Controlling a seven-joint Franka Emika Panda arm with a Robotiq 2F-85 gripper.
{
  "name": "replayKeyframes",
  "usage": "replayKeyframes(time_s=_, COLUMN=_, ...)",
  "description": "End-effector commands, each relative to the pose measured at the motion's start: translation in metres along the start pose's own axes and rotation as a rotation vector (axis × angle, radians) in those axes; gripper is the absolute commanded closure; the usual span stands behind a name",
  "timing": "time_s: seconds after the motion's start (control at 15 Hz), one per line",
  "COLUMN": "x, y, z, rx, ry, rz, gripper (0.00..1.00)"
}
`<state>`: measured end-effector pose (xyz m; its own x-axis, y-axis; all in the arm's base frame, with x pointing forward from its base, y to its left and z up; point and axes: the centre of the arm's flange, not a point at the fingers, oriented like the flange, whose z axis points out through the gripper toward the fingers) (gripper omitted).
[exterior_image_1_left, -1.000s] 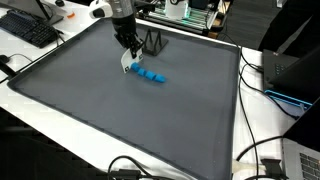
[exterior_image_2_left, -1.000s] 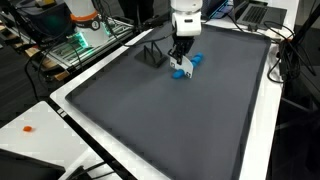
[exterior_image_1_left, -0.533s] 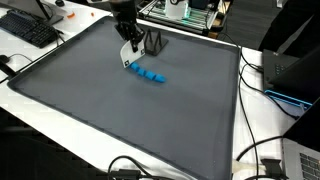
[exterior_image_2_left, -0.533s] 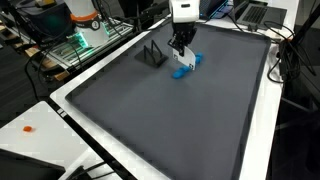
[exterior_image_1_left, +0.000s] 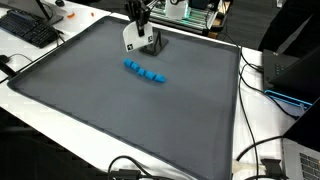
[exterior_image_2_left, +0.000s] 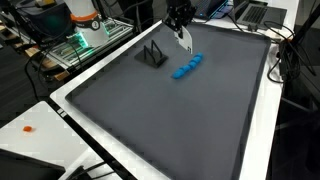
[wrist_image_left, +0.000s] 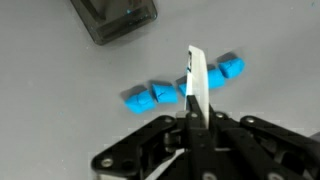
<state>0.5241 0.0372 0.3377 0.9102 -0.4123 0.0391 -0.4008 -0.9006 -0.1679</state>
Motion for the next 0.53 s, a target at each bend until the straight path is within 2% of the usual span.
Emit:
replayKeyframes(time_s=0.0, x=-0.039, y=-0.001, z=-0.011, rx=-0.01, ry=0.019, rz=0.165, gripper=0.99)
replayKeyframes(time_s=0.2, x=-0.055, y=0.0, z=-0.009, rx=-0.01, ry=0.009, rz=0.294, gripper=0.99)
replayKeyframes(time_s=0.47, x=-0.069, y=0.005, z=0.002, rx=-0.032, ry=-0.019, rz=0.403, gripper=0.99)
